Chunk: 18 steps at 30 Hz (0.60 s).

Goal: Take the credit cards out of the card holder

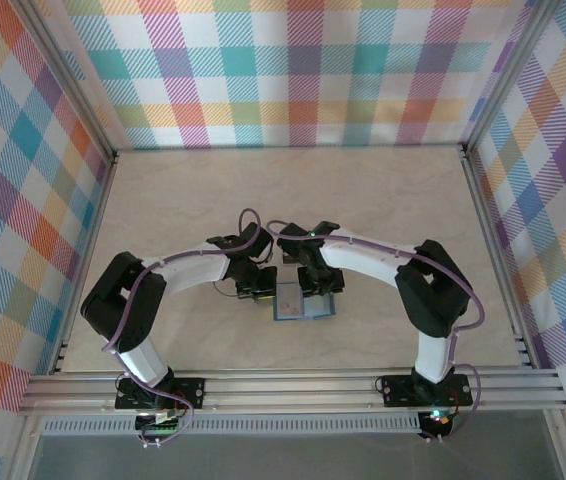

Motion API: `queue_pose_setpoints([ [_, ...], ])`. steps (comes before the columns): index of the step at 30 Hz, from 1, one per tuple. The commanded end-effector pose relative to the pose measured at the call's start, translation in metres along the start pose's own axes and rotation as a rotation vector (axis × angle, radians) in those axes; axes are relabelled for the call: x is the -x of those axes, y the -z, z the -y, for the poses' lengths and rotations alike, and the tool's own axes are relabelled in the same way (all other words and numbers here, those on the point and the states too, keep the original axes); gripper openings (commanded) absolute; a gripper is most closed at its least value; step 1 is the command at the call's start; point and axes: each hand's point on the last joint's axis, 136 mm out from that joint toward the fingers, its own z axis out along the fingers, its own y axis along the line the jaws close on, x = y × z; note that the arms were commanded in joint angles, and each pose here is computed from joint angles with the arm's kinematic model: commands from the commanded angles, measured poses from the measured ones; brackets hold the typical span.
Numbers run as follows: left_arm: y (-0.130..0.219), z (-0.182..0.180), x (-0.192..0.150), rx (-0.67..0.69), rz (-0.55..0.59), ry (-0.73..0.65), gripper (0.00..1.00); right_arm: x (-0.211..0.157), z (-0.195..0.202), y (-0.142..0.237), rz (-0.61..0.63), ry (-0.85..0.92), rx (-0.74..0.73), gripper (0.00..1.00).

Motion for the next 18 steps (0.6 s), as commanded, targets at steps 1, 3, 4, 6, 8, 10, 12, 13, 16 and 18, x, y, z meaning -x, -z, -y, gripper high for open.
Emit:
queue_pose_setpoints([
  [1,0.010,0.021,-0.001,-0.046,0.012,-0.029,0.00,0.001,-0.025,0.014,0.018,-0.010,0.185,0.41],
  [3,0.007,0.026,-0.003,-0.056,0.008,-0.030,0.00,0.002,-0.037,0.015,0.018,-0.027,0.275,0.34],
  [4,0.006,0.028,-0.004,-0.061,0.008,-0.033,0.00,0.002,-0.042,0.014,0.015,-0.036,0.308,0.32],
  [6,0.004,0.030,-0.004,-0.068,0.007,-0.032,0.00,0.002,-0.050,0.014,0.006,-0.059,0.384,0.24],
  [8,0.000,0.032,-0.005,-0.074,0.002,-0.036,0.00,0.003,-0.056,0.013,-0.009,-0.076,0.436,0.21],
  [10,-0.004,0.034,-0.006,-0.077,-0.009,-0.038,0.00,0.002,-0.056,0.009,-0.025,-0.084,0.442,0.20],
  [12,-0.007,0.033,-0.006,-0.072,-0.017,-0.038,0.00,0.000,-0.051,0.005,-0.032,-0.083,0.410,0.17],
  [13,-0.007,0.033,-0.007,-0.071,-0.018,-0.040,0.00,-0.001,-0.047,0.003,-0.035,-0.082,0.390,0.17],
  [16,-0.009,0.030,-0.007,-0.059,-0.021,-0.041,0.00,-0.003,-0.030,0.000,-0.024,-0.079,0.303,0.17],
  [18,-0.013,0.025,-0.009,-0.035,-0.035,-0.044,0.00,-0.004,-0.021,0.000,-0.016,-0.076,0.262,0.11],
])
